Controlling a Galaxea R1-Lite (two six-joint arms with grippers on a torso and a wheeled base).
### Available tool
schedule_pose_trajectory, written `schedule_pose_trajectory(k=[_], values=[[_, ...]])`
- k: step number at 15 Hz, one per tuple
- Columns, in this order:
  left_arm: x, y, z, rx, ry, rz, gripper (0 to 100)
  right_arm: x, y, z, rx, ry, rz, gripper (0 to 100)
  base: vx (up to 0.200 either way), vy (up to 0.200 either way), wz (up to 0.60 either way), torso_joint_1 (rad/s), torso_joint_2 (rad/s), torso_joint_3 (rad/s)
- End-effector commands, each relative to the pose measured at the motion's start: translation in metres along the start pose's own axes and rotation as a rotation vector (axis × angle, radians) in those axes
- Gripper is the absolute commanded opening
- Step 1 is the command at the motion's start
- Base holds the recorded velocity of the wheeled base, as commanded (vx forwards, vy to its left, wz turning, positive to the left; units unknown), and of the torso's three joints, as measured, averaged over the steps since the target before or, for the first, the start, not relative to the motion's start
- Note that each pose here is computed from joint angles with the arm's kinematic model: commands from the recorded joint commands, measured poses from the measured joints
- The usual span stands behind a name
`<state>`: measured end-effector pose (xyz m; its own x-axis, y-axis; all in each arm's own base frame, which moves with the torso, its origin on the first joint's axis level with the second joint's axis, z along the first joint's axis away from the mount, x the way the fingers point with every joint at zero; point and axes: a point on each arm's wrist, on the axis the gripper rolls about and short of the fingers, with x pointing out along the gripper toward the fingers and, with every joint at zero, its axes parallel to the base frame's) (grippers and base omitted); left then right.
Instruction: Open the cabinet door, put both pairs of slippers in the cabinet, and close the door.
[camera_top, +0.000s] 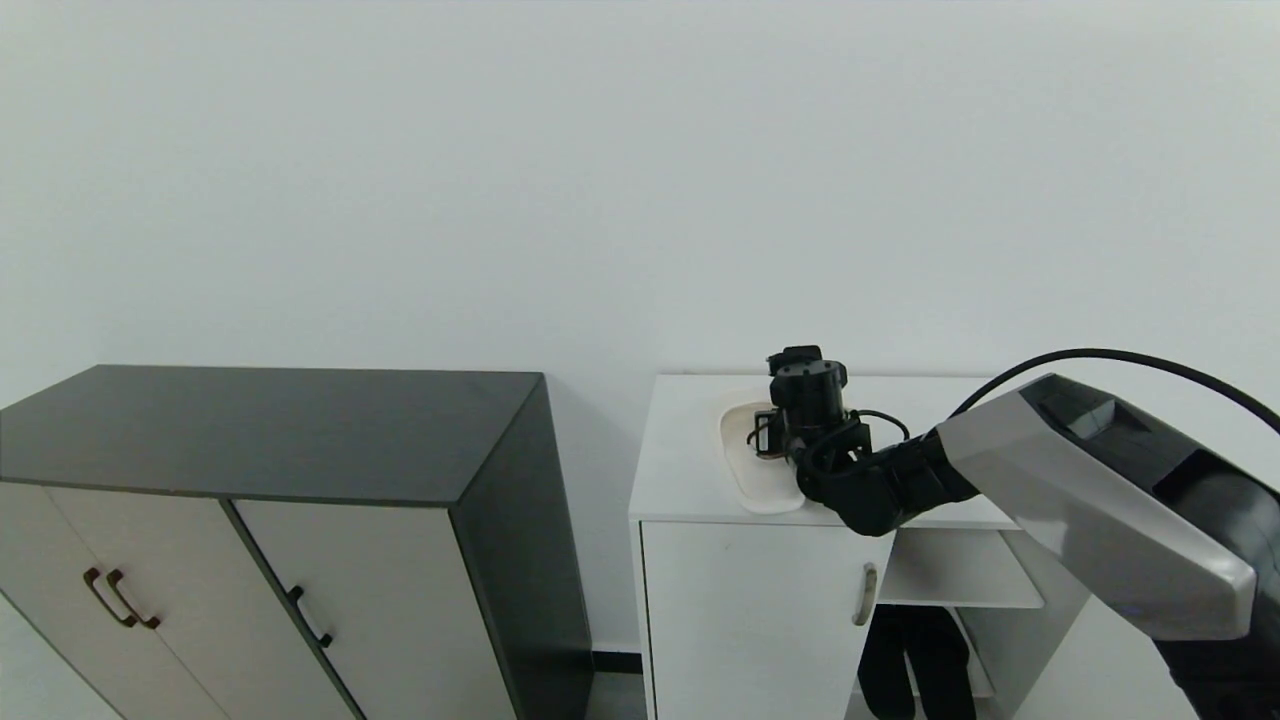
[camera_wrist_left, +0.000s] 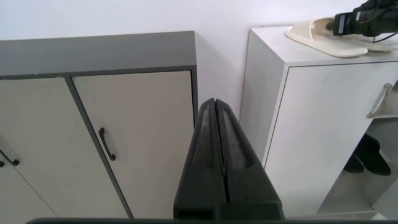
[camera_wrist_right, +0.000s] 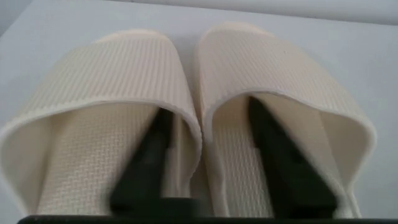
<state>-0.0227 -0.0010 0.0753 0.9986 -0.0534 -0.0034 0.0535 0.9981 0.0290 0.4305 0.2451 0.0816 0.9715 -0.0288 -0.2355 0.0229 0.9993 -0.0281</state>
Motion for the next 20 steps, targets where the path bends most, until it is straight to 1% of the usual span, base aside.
schedule_pose_trajectory(k=[1,3,5,8,12,13,15,16,18,20], values=[[0.0,0.0,0.0,0.0,0.0,0.0,0,0.002,0.001,-0.003,-0.003,0.004,0.0,0,0.0,0.0,0.0,0.0,0.0,0.0],[0.0,0.0,0.0,0.0,0.0,0.0,0,0.0,0.001,-0.001,-0.001,0.0,0.002,0,0.0,0.0,0.0,0.0,0.0,0.0],[0.0,0.0,0.0,0.0,0.0,0.001,0,-0.012,0.0,0.01,0.003,-0.009,0.012,0,0.0,0.0,0.0,0.0,0.0,0.0],[0.0,0.0,0.0,0.0,0.0,0.001,0,-0.05,0.005,0.029,0.003,-0.024,0.061,0,0.0,0.0,0.0,0.0,0.0,0.0],[0.0,0.0,0.0,0.0,0.0,0.0,0,-0.115,0.004,0.043,0.003,-0.044,0.147,0,0.0,0.0,0.0,0.0,0.0,0.0],[0.0,0.0,0.0,-0.002,0.0,0.001,0,-0.125,0.002,0.043,0.001,-0.045,0.159,0,0.0,0.0,0.0,0.0,0.0,0.0],[0.0,0.0,0.0,-0.003,0.0,0.0,0,-0.154,-0.007,0.032,-0.001,-0.049,0.199,0,0.0,0.0,0.0,0.0,0.0,0.0],[0.0,0.0,0.0,-0.003,0.0,0.0,0,-0.167,-0.013,0.027,-0.007,-0.044,0.241,0,0.0,0.0,0.0,0.0,0.0,0.0],[0.0,0.0,0.0,-0.002,0.0,0.0,0,-0.195,-0.026,0.018,-0.036,-0.013,0.311,0,0.0,0.0,0.0,0.0,0.0,0.0],[0.0,0.0,0.0,0.0,0.0,0.0,0,-0.204,-0.024,0.012,-0.053,0.003,0.334,0,0.0,0.0,0.0,0.0,0.0,0.0]])
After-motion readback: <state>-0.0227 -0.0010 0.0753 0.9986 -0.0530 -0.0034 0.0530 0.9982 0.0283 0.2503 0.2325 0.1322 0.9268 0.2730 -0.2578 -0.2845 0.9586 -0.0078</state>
